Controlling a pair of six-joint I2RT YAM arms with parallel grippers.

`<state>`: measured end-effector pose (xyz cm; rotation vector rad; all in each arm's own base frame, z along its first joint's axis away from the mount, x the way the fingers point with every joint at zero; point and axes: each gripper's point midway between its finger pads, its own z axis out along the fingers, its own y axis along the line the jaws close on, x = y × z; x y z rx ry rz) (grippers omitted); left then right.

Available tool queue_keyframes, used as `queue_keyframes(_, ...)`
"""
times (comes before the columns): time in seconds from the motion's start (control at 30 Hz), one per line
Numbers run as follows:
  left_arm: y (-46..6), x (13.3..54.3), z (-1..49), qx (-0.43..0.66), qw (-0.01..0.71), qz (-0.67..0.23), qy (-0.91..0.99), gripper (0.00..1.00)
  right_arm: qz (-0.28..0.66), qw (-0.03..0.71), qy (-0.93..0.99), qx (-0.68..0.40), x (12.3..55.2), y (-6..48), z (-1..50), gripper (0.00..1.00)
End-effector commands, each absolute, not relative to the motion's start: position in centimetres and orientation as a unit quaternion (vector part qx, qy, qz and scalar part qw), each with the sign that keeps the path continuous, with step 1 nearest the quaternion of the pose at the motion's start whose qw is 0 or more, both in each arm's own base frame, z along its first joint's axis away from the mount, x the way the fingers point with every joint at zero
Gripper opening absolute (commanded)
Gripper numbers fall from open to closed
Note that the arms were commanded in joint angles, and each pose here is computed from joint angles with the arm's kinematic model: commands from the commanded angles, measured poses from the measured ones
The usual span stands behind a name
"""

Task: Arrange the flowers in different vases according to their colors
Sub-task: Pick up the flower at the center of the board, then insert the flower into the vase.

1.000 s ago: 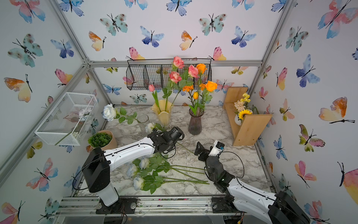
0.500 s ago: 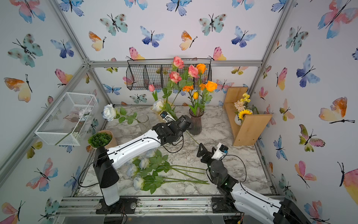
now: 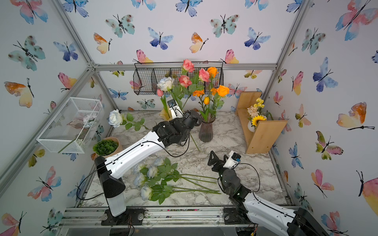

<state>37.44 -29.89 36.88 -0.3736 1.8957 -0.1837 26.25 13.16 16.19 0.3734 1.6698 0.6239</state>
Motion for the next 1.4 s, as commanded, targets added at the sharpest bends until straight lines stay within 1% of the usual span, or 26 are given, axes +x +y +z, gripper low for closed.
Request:
queue_keyframes(0.0, -25.5, 36.7, 42.5, -0.137, 0.615, -0.012, 0.776, 0.00, 0.268, 0.620, 0.720, 0.160, 26.5, 13.2, 16.8, 0.98)
queue_keyframes(0.13, -21.7, 37.4, 45.2, -0.137, 0.630, 0.020, 0.764, 0.00, 0.267, 0.618, 0.722, 0.158, 26.6, 13.3, 16.7, 0.98)
queue_keyframes(0.3, -15.5, 38.7, 47.1, -0.174, 0.635, 0.007, 0.753, 0.00, 0.266, 0.617, 0.724, 0.156, 26.7, 13.5, 16.7, 0.98)
queue_keyframes(0.37, -13.5, 39.0, 47.5, -0.185, 0.638, 0.003, 0.747, 0.00, 0.265, 0.616, 0.726, 0.155, 26.7, 13.6, 16.6, 0.99)
queue_keyframes(0.53, -10.3, 39.7, 47.7, -0.198, 0.641, 0.003, 0.742, 0.00, 0.263, 0.613, 0.730, 0.150, 26.8, 13.9, 16.5, 0.98)
queue_keyframes(0.83, -8.0, 41.5, 46.9, -0.194, 0.653, 0.042, 0.731, 0.00, 0.261, 0.610, 0.734, 0.145, 27.0, 14.1, 16.3, 0.99)
queue_keyframes(1.2, -6.6, 45.1, 47.2, -0.193, 0.661, 0.045, 0.724, 0.00, 0.255, 0.607, 0.740, 0.139, 27.3, 14.6, 16.1, 0.98)
queue_keyframes(1.37, -6.4, 46.5, 46.1, -0.189, 0.660, 0.055, 0.725, 0.00, 0.253, 0.606, 0.742, 0.137, 27.4, 14.7, 15.9, 0.98)
